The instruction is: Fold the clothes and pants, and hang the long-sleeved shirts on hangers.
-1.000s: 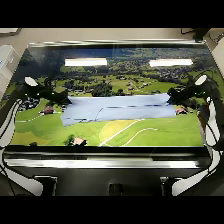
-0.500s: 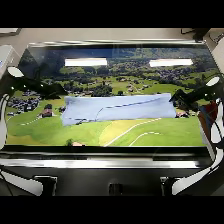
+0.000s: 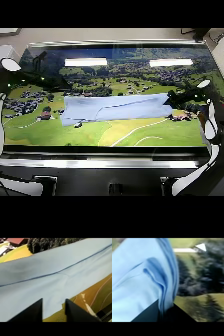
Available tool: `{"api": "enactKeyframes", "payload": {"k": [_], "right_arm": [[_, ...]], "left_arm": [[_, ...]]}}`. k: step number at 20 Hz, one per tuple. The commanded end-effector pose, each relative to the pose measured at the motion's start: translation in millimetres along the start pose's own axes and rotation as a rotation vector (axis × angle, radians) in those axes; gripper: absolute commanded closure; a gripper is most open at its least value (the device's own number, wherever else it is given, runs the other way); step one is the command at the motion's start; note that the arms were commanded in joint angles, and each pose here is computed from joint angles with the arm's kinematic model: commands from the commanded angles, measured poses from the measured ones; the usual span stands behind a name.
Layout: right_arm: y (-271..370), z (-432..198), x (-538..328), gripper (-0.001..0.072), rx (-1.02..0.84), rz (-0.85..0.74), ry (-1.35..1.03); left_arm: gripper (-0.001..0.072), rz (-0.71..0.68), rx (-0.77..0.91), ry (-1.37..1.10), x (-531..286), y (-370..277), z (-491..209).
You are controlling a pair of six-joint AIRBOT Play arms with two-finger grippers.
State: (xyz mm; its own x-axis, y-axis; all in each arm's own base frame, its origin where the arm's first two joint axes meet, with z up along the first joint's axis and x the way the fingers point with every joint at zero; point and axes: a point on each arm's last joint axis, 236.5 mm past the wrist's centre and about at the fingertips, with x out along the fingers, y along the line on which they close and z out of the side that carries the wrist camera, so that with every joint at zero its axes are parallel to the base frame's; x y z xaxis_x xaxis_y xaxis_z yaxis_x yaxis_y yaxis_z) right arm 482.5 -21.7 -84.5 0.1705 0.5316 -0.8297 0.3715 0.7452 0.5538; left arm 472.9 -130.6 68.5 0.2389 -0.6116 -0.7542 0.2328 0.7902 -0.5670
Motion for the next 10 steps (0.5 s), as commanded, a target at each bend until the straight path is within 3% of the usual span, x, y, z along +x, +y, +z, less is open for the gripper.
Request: {"api": "enactKeyframes", "payload": {"k": [1,4,7,10], "right_arm": [[57,-5,-32,0.0672,-0.087,0.137,-0.045],[114,-27,-85,0.0672,-0.206,0.191,-0.111],[169,-82,-125,0.0670,-0.367,0.200,-0.100],[212,-124,-159,0.0670,-0.456,0.204,-0.156]], "left_arm": [[0.0588,-0.026,0.051,-0.025,37,-36,7],[0.0667,-0.065,0.037,0.012,113,-80,-13],[0.0671,-0.138,0.016,0.103,178,-127,-50],[0.0680,-0.123,-0.064,0.146,225,-141,-76]]}}
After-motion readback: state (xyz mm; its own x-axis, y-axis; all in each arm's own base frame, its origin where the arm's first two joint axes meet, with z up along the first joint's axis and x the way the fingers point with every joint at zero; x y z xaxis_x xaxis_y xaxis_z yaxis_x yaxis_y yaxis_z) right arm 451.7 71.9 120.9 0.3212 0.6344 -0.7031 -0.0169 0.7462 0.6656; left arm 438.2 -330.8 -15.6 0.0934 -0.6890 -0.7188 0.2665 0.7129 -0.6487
